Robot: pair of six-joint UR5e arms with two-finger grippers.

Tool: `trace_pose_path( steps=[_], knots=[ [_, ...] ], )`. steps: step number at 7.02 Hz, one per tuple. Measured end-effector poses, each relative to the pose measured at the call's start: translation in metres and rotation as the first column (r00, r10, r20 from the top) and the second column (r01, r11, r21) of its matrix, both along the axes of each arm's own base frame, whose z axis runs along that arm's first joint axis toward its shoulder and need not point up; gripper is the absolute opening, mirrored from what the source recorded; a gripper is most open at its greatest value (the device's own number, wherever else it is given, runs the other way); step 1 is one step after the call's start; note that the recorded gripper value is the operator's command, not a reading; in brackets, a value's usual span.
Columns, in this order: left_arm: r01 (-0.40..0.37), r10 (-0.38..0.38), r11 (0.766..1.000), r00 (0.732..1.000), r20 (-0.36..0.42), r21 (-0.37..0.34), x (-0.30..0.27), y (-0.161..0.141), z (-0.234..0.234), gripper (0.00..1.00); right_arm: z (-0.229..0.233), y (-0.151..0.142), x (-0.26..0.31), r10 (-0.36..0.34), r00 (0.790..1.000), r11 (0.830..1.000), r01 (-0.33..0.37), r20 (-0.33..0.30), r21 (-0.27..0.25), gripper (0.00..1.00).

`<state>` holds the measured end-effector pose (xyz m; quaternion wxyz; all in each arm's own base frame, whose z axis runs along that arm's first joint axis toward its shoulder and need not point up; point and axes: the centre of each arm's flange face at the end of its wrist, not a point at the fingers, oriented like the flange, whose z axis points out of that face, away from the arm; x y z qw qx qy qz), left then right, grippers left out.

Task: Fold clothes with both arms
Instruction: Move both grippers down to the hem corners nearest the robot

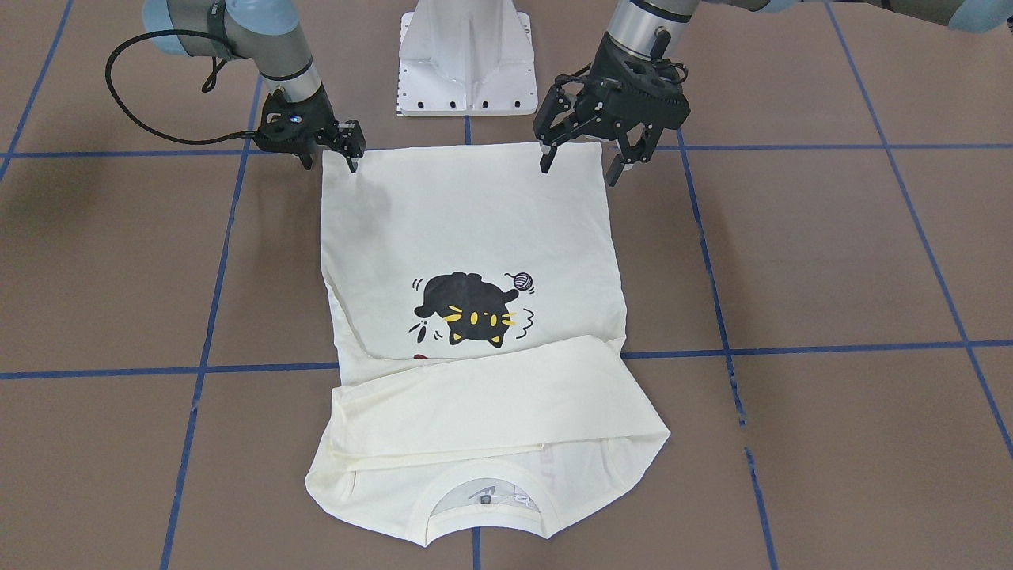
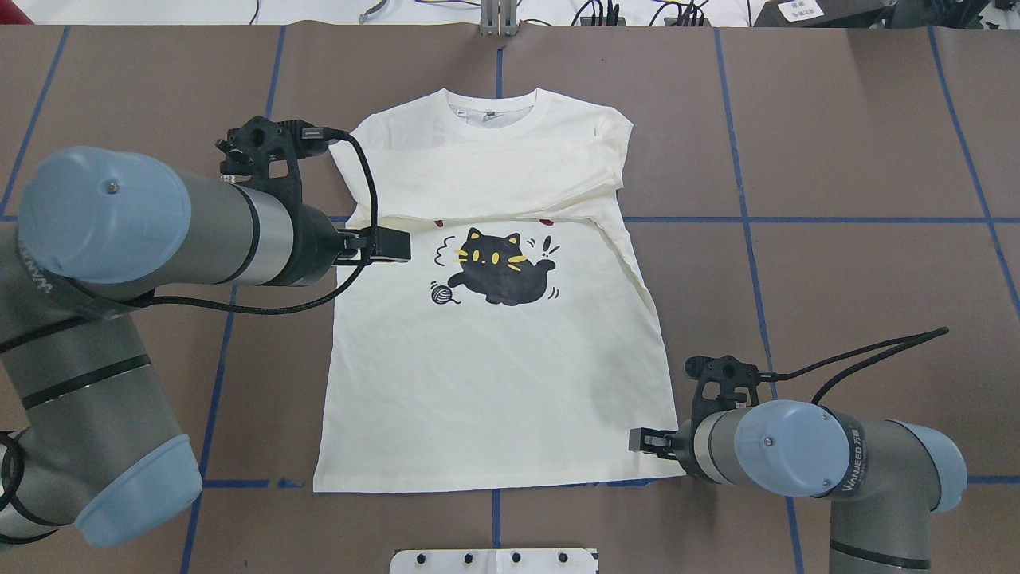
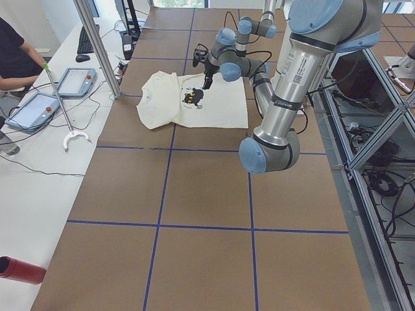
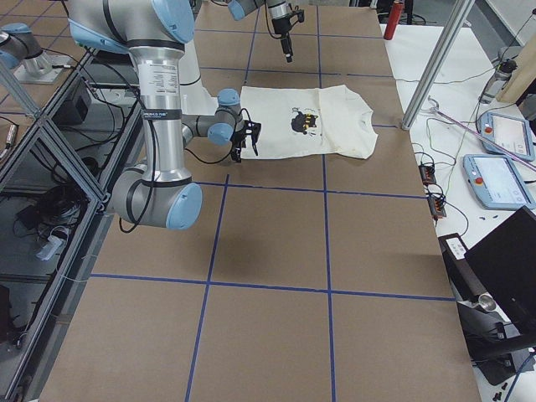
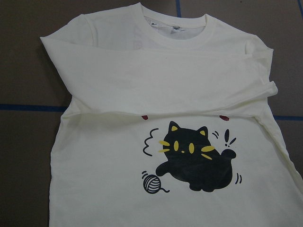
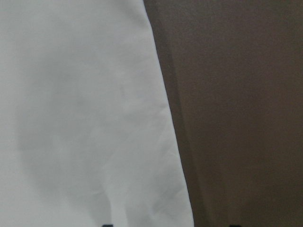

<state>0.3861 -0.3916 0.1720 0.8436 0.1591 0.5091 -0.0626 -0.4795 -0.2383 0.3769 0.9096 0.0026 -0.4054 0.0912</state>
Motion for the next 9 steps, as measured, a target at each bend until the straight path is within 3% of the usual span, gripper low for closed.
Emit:
trace_pose_path(
  steps=[2, 3, 5, 9],
  knots=[
    [-0.001, 0.001, 1.0, 1.0, -0.001, 0.001, -0.0004, 0.0004, -0.0005, 1.0, 0.0004, 0.0029, 0.0003, -0.013, 1.0, 1.0, 0.013, 0.003, -0.017, 0.66],
    [-0.002, 0.002, 1.0, 1.0, -0.002, 0.001, -0.0005, 0.0006, -0.0008, 1.0, 0.002, 0.0041, 0.0011, -0.019, 1.0, 1.0, 0.019, 0.001, -0.024, 0.55],
    [-0.002, 0.002, 1.0, 1.0, -0.004, 0.002, -0.001, 0.0011, -0.0015, 1.0, 0.0022, 0.0059, 0.0017, -0.03, 1.0, 0.999, 0.03, 0.003, -0.034, 0.03],
    [-0.004, 0.004, 1.0, 1.0, -0.001, -0.002, 0.0009, 0.0009, 0.0004, 1.0, -0.0069, 0.0065, 0.0068, -0.034, 0.999, 0.999, 0.035, 0.024, -0.037, 0.0]
  ],
)
